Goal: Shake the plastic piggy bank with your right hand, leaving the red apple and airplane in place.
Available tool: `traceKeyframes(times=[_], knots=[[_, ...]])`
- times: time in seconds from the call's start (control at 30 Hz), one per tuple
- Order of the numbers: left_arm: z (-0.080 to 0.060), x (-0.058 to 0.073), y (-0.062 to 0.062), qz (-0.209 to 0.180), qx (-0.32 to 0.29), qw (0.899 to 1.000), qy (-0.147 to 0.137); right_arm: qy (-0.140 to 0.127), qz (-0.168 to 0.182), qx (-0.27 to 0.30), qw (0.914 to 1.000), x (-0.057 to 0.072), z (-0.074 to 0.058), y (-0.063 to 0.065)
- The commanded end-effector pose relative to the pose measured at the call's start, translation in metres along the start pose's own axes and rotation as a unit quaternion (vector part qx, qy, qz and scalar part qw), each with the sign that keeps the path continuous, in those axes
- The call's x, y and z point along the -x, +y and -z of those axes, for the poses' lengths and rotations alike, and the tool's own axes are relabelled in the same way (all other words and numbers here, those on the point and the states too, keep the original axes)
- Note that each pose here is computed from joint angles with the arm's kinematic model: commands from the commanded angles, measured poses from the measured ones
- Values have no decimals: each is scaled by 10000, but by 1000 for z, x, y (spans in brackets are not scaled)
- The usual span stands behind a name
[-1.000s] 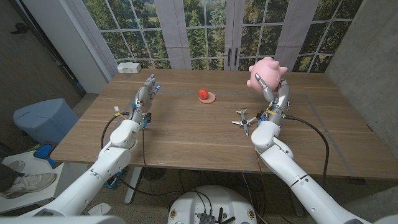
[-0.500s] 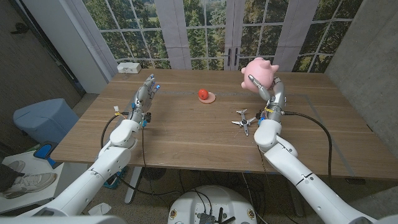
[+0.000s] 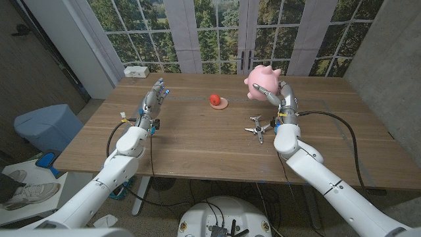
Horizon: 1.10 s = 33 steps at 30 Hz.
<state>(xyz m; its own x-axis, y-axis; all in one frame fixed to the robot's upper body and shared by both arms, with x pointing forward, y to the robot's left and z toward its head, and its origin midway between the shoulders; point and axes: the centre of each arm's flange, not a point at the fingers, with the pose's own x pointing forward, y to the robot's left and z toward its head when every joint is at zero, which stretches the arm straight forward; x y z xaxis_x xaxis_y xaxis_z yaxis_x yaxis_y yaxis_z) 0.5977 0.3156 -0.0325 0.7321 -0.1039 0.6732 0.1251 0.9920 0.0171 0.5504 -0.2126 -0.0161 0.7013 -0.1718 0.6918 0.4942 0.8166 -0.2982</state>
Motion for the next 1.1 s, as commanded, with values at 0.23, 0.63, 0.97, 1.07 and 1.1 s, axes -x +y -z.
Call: traceKeyframes(times=[0.23,0.63,0.97,1.07,1.1], knots=[[-5,7,-2,-10,-46,10000,-20,-116,-615,492,9968,3,-10,5],[-6,7,-5,19,-69,10000,-18,-403,-633,825,9938,15,-13,19],[-7,9,-6,18,-66,10000,-28,-738,-598,1330,9865,25,-18,30],[-6,9,-6,9,-64,10000,-29,-844,-682,1499,9827,28,-19,34],[-6,9,-5,7,-64,10000,-26,-889,-684,1556,9814,29,-19,35]])
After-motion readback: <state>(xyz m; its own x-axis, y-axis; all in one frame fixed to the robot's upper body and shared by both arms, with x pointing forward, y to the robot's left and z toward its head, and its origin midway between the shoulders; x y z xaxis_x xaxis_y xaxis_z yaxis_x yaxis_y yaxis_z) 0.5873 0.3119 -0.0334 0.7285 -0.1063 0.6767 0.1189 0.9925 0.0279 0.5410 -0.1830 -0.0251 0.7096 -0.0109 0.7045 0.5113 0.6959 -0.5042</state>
